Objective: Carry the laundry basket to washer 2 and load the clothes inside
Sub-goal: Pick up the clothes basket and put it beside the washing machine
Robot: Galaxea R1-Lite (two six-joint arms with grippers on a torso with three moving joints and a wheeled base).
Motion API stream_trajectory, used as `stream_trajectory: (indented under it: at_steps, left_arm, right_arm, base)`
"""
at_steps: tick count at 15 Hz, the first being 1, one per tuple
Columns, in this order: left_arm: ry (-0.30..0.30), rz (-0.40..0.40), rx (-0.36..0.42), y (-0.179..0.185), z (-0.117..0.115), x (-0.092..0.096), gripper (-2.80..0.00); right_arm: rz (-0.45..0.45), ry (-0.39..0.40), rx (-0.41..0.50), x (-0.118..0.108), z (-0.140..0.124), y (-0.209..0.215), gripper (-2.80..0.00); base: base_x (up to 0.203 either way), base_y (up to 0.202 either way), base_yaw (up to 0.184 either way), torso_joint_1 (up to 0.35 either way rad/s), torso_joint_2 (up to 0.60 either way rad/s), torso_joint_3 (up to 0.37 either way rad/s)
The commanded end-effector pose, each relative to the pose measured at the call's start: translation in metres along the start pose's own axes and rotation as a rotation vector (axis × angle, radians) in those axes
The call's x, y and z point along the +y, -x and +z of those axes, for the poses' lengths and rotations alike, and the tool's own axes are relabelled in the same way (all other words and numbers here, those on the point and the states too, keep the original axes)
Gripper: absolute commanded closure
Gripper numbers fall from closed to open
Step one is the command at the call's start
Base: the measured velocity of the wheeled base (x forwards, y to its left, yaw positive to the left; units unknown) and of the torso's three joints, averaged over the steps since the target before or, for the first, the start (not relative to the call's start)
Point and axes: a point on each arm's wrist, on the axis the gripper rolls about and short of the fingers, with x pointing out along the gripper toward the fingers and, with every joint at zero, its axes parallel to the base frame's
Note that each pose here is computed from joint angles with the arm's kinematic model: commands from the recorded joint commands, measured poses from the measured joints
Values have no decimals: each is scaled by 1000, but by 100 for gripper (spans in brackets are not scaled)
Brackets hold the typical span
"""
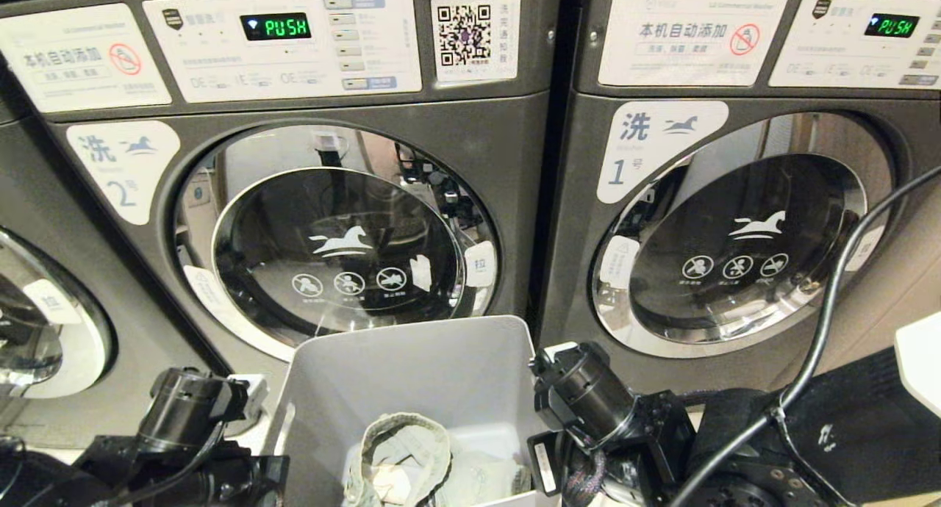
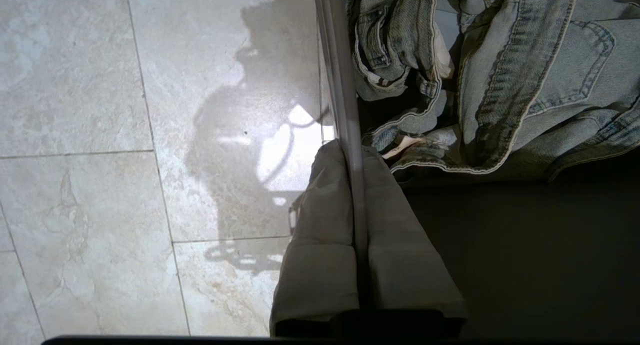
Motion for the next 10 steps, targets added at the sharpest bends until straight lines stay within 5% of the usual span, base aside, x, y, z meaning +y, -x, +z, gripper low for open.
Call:
stream_trajectory:
  at_steps: [1, 10]
  left_arm:
    - [2, 2, 1, -1, 0, 0, 0]
    - [6, 4, 8, -17, 5, -2, 0]
  right_arm:
    - [-3, -3, -2, 0, 0, 0, 0]
    - [-29, -1, 13, -1, -3, -11, 0]
  base:
    - [0, 0, 0, 0, 0, 0]
    - [0, 0, 0, 0, 0, 0]
